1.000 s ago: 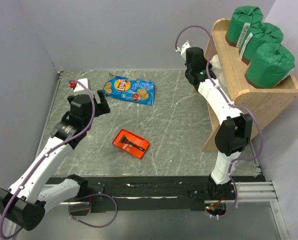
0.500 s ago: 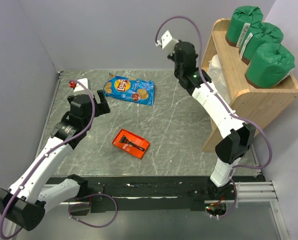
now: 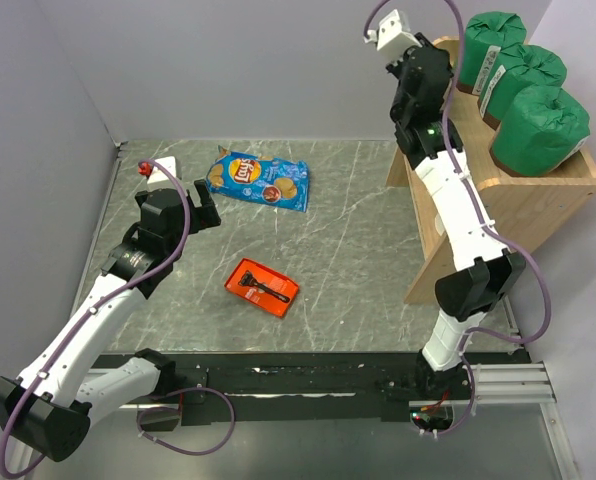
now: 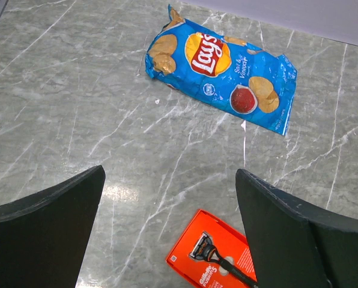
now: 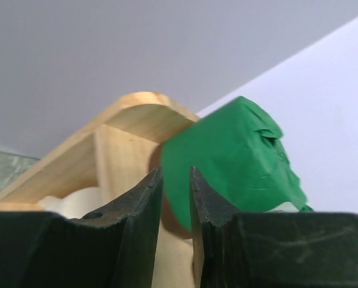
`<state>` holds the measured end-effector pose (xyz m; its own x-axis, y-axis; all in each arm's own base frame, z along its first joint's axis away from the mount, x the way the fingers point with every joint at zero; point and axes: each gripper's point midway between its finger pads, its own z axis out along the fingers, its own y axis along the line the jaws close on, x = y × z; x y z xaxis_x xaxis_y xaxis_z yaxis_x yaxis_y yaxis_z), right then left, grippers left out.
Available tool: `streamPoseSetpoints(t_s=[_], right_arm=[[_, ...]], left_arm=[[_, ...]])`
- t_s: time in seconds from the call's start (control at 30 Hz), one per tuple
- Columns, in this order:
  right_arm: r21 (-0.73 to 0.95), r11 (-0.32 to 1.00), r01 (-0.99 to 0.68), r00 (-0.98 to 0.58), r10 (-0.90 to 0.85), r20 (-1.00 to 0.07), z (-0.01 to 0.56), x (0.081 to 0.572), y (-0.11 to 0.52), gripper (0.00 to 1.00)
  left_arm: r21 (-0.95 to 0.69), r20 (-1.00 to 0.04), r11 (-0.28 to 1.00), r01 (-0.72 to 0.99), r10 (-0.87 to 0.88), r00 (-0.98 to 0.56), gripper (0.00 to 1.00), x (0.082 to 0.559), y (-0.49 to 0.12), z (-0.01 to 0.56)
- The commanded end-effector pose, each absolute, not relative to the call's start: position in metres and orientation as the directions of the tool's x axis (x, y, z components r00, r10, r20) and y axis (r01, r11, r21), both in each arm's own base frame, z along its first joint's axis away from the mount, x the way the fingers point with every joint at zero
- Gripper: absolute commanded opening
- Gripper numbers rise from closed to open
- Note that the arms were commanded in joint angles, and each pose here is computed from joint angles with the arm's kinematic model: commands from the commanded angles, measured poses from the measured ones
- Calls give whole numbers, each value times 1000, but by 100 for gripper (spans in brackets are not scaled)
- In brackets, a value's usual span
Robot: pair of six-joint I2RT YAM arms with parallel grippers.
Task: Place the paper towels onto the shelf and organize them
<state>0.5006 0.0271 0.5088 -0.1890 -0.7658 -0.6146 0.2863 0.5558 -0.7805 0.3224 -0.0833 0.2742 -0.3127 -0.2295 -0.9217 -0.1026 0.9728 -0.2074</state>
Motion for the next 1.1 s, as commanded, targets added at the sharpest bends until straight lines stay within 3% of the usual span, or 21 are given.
streamPoseSetpoints(t_s=[0.0, 0.5, 0.83, 0.93, 1.07], right_arm=[[-760, 547, 352, -182, -756, -629, 524, 506, 11, 31], [-723, 535, 437, -284, -680, -676, 518, 501, -40, 32], [-706, 577, 410, -268, -663, -699, 516, 496, -37, 32], [-683, 621, 385, -220, -657, -721, 518, 491, -26, 32], [-672, 709, 215, -133, -660, -739, 516, 478, 24, 34]], left_arm=[[-244, -927, 966, -88, -259, -272, 96, 325, -87, 290], [-229, -926, 968, -104, -250, -284, 96, 328, -85, 283], [-228, -925, 967, -111, -250, -285, 96, 328, -85, 283], [-228, -926, 967, -110, -251, -283, 97, 327, -84, 283], [-230, -926, 967, -107, -251, -283, 96, 327, -85, 284]])
